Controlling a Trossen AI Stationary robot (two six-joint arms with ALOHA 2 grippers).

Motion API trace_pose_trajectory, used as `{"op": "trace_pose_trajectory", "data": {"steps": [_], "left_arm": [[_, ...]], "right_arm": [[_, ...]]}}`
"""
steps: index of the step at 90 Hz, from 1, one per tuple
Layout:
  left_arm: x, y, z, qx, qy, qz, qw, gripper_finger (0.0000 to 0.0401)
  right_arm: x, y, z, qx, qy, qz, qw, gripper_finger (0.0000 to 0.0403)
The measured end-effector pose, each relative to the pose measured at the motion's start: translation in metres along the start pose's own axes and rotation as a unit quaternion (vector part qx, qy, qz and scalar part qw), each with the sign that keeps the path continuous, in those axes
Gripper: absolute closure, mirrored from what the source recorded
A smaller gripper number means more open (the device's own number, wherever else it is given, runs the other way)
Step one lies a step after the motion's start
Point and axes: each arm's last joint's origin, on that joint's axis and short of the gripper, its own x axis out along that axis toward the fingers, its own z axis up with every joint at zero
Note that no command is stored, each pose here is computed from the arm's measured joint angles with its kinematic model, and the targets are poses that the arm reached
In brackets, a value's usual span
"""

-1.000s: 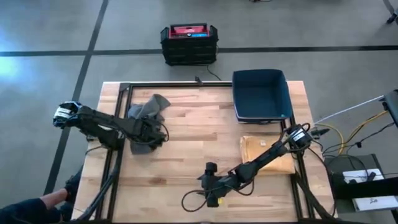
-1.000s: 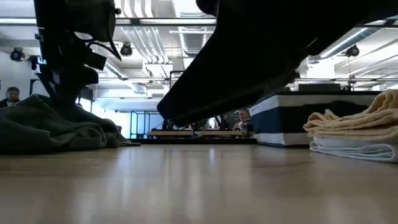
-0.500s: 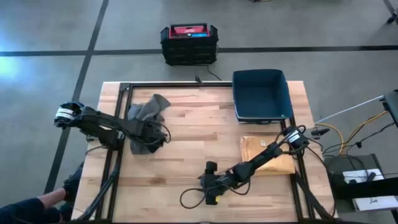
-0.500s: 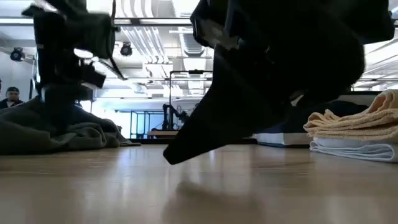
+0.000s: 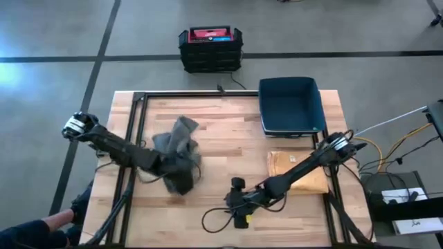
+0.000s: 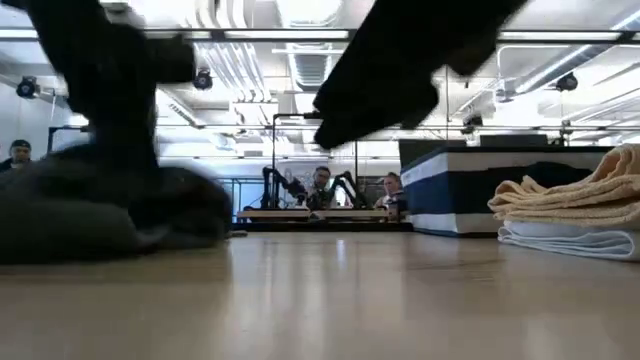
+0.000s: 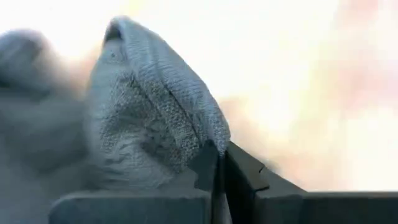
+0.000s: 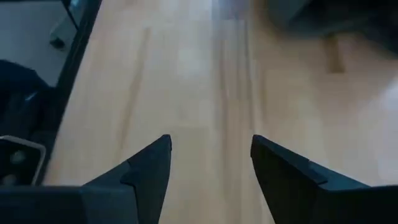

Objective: Fold towel
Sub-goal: Fold the gray towel

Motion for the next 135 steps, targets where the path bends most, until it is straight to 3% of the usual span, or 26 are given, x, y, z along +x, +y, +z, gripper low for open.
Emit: {"op": "trace_pose_trajectory", "data": {"steps": [16,35,44,66,78,88,95,100,118,126,135], "left_arm": [[-0.020,-0.039,0.004,0.037,-0.086,-0.069,0.993,0.0400],[-0.025,-0.048,0.005,0.040,-0.109,-0.092,0.989,0.0401],[-0.025,-0.048,0.005,0.040,-0.109,-0.096,0.989,0.0401],[-0.029,-0.060,0.011,0.059,-0.135,-0.170,0.974,0.0401],[-0.035,-0.068,0.014,0.068,-0.141,-0.214,0.964,0.0401],[-0.049,-0.080,0.013,0.093,-0.137,-0.237,0.957,0.0401],[-0.060,-0.086,0.011,0.111,-0.114,-0.231,0.960,0.0401],[-0.068,-0.089,0.009,0.125,-0.090,-0.215,0.964,0.0401],[-0.099,-0.088,0.008,0.125,-0.017,-0.132,0.983,0.0401],[-0.107,-0.087,0.008,0.117,-0.018,-0.100,0.988,0.0401],[-0.107,-0.088,0.007,0.106,-0.026,-0.099,0.989,0.0401]], "right_arm": [[-0.029,-0.001,0.029,-0.036,-0.090,-0.022,0.995,0.0192],[-0.021,-0.006,0.042,-0.163,-0.159,-0.055,0.972,0.0177],[-0.010,-0.014,0.044,-0.193,-0.162,-0.071,0.965,0.0173],[0.027,-0.052,0.052,-0.183,-0.135,-0.125,0.966,0.0179],[0.043,-0.070,0.045,-0.185,-0.074,-0.144,0.969,0.0214],[0.041,-0.076,0.042,-0.180,-0.027,-0.183,0.966,0.0292],[0.030,-0.076,0.044,-0.194,0.016,-0.212,0.958,0.0363],[0.020,-0.077,0.047,-0.205,0.048,-0.224,0.952,0.0389],[-0.033,-0.080,0.069,-0.209,0.119,-0.261,0.935,0.0394],[-0.057,-0.078,0.076,-0.185,0.128,-0.258,0.940,0.0400],[-0.076,-0.070,0.072,-0.147,0.139,-0.229,0.952,0.0401]]}}
